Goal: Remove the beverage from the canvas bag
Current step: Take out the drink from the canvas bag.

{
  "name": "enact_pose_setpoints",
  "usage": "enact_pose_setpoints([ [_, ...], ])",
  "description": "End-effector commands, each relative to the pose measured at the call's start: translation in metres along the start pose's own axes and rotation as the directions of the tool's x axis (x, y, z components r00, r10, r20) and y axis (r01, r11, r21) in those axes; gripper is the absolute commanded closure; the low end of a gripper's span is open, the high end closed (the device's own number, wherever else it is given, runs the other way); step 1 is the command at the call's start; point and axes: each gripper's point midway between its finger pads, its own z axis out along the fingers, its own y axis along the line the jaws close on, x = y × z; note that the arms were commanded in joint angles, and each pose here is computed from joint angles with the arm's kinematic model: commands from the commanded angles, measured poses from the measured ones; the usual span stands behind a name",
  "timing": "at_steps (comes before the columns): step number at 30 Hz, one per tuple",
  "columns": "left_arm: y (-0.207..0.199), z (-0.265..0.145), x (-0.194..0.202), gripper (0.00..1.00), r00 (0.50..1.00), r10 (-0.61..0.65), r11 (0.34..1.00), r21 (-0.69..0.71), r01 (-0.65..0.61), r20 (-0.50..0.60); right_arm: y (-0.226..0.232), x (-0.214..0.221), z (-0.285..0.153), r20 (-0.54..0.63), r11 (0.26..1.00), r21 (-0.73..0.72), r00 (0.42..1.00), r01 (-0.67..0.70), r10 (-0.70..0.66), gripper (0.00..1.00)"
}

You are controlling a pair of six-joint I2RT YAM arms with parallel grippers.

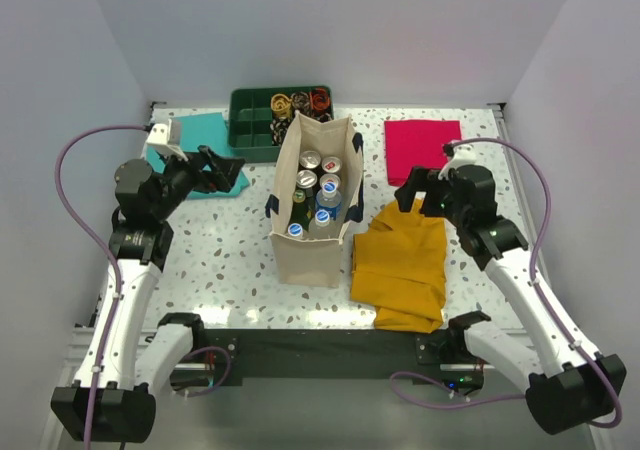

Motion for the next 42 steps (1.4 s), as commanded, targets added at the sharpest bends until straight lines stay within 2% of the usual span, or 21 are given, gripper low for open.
enact_pose_setpoints([
  [1, -0.012, -0.008, -0.040, 0.00, 0.993, -0.015, 1.000, -0.010, 0.016, 0.121, 0.003, -0.029, -0.018, 0.095, 1.000, 0.008, 0.995, 0.002, -0.003, 0.02],
  [5, -0.030, -0.018, -0.057, 0.00, 0.987, -0.020, 0.999, 0.045, 0.013, 0.159, -0.001, -0.030, -0.016, 0.128, 1.000, 0.021, 0.992, -0.023, 0.020, 0.02],
  [6, -0.043, -0.022, -0.055, 0.00, 0.989, 0.004, 0.993, 0.113, -0.021, 0.148, -0.001, -0.030, -0.015, 0.130, 0.999, 0.024, 0.991, -0.033, 0.029, 0.02],
  [8, -0.069, -0.033, -0.057, 0.00, 0.978, 0.083, 0.961, 0.243, -0.130, 0.193, -0.003, -0.032, -0.014, 0.149, 0.996, 0.040, 0.986, -0.080, 0.073, 0.02],
  [9, -0.088, -0.041, -0.048, 0.00, 0.982, 0.080, 0.925, 0.355, -0.136, 0.169, -0.004, -0.031, -0.012, 0.144, 0.995, 0.043, 0.986, -0.087, 0.080, 0.02],
  [10, -0.095, -0.043, -0.045, 0.00, 0.977, 0.095, 0.899, 0.405, -0.166, 0.191, -0.001, -0.031, -0.011, 0.141, 0.997, 0.025, 0.988, -0.071, 0.067, 0.02],
  [12, -0.105, -0.046, -0.035, 0.00, 0.986, 0.053, 0.866, 0.485, -0.123, 0.155, 0.018, -0.025, -0.009, 0.105, 0.996, -0.086, 0.994, -0.029, 0.038, 0.02],
  [14, -0.095, -0.032, -0.023, 0.00, 0.996, 0.040, 0.873, 0.482, -0.076, 0.085, 0.027, -0.026, -0.009, 0.101, 0.991, -0.135, 0.994, -0.016, 0.030, 0.02],
  [16, -0.086, -0.023, -0.012, 0.00, 0.999, 0.028, 0.888, 0.458, -0.032, 0.016, 0.026, -0.024, -0.009, 0.084, 0.992, -0.126, 0.996, -0.013, 0.024, 0.02],
  [22, -0.068, -0.022, -0.003, 0.00, 0.996, 0.076, 0.936, 0.347, -0.055, -0.048, 0.045, -0.022, -0.021, 0.020, 0.974, -0.223, 0.999, 0.045, -0.042, 0.02],
  [25, -0.061, -0.029, -0.006, 0.00, 0.992, 0.107, 0.958, 0.273, -0.087, -0.060, 0.064, -0.027, -0.035, 0.028, 0.945, -0.322, 0.999, 0.051, -0.044, 0.02],
  [27, -0.063, -0.035, -0.008, 0.00, 0.987, 0.145, 0.953, 0.277, -0.123, -0.062, 0.070, -0.038, -0.049, 0.081, 0.938, -0.343, 0.996, 0.056, -0.029, 0.02],
  [30, -0.073, -0.040, -0.006, 0.00, 0.983, 0.160, 0.938, 0.324, -0.125, -0.084, 0.090, -0.052, -0.070, 0.157, 0.892, -0.447, 0.988, 0.069, 0.002, 0.02],
  [31, -0.075, -0.039, -0.003, 0.00, 0.982, 0.160, 0.937, 0.329, -0.118, -0.105, 0.102, -0.050, -0.078, 0.142, 0.857, -0.512, 0.990, 0.060, 0.015, 0.02],
  [33, -0.063, -0.036, -0.003, 0.00, 0.977, 0.173, 0.958, 0.253, -0.139, -0.121, 0.112, -0.046, -0.078, 0.106, 0.831, -0.554, 0.994, 0.054, 0.006, 0.03],
  [34, -0.061, -0.033, -0.001, 0.00, 0.976, 0.180, 0.963, 0.227, -0.148, -0.127, 0.112, -0.043, -0.076, 0.085, 0.834, -0.549, 0.996, 0.054, -0.009, 0.04],
  [35, -0.047, -0.028, -0.003, 0.00, 0.974, 0.189, 0.976, 0.138, -0.171, -0.124, 0.109, -0.050, -0.071, 0.100, 0.869, -0.491, 0.995, 0.062, -0.015, 0.05],
  [36, -0.041, -0.028, -0.003, 0.00, 0.973, 0.186, 0.980, 0.090, -0.175, -0.134, 0.098, -0.040, -0.061, 0.056, 0.903, -0.426, 0.998, 0.050, -0.028, 0.05],
  [38, -0.031, -0.021, -0.001, 0.00, 0.970, 0.195, 0.981, 0.005, -0.196, -0.147, 0.085, -0.041, -0.048, 0.067, 0.947, -0.314, 0.996, 0.072, -0.054, 0.04],
  [40, -0.039, -0.012, 0.009, 0.00, 0.963, 0.203, 0.978, 0.000, -0.207, -0.178, 0.076, -0.032, -0.033, 0.020, 0.969, -0.235, 0.997, 0.079, -0.077, 0.04],
  [42, -0.034, -0.007, 0.012, 0.00, 0.957, 0.221, 0.966, -0.094, -0.241, -0.190, 0.078, -0.033, -0.028, 0.021, 0.977, -0.181, 0.994, 0.110, -0.108, 0.04],
])
